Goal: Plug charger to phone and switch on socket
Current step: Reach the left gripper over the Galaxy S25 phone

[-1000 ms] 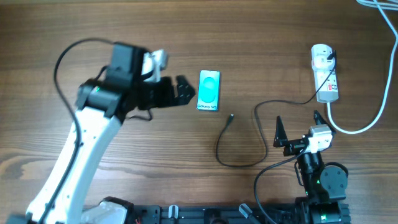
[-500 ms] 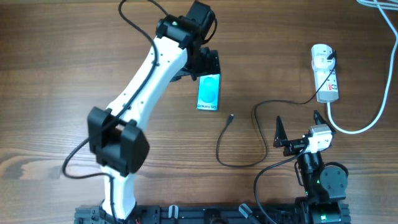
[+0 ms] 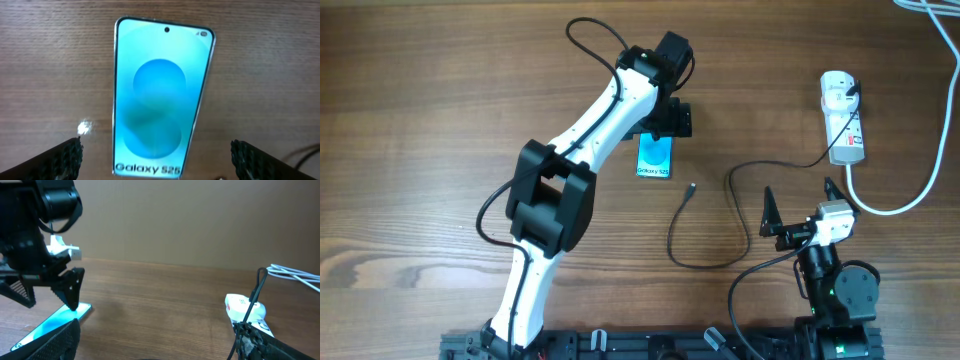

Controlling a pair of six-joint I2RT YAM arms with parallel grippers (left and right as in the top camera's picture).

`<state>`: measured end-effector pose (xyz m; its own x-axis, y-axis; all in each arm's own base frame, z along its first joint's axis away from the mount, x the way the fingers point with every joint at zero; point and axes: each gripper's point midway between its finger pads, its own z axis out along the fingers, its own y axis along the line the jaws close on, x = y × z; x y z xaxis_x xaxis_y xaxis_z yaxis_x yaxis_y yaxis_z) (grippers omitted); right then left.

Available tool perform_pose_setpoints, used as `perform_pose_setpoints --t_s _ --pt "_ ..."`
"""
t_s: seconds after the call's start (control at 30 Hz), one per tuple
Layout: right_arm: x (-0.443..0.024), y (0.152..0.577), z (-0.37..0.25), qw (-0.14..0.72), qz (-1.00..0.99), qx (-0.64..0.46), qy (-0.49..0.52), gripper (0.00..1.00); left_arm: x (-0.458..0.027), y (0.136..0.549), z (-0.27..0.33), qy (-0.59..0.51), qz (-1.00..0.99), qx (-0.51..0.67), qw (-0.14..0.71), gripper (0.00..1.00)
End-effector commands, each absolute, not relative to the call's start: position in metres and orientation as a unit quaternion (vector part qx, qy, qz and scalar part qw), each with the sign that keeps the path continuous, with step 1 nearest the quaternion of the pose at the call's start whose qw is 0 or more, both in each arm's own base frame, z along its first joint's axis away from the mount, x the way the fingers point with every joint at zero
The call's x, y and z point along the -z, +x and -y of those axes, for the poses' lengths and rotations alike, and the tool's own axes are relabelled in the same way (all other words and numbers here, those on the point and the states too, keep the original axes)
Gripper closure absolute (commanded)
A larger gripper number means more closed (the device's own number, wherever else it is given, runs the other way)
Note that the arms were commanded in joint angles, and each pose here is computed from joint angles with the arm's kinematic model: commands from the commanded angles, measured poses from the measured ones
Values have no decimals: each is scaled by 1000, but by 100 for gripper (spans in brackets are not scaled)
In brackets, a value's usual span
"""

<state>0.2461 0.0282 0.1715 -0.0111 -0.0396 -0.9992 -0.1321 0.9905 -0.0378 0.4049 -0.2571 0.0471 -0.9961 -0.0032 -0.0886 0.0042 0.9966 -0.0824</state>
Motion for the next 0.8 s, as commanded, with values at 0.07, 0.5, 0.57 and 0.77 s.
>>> perform_pose_setpoints --t_s 0.07,0.5,0.57,0.77 --pt "-173 246 -27 703 -708 -35 -53 0 -28 412 259 34 -998 33 49 0" --pt "-173 246 -27 703 -708 -35 -53 0 6 411 255 34 -999 10 28 0" --pt "-173 246 -27 703 -708 -35 -53 0 6 411 254 34 -999 7 30 0" --pt "-173 246 -27 703 -708 -35 -53 0 6 414 250 32 -999 -5 38 0"
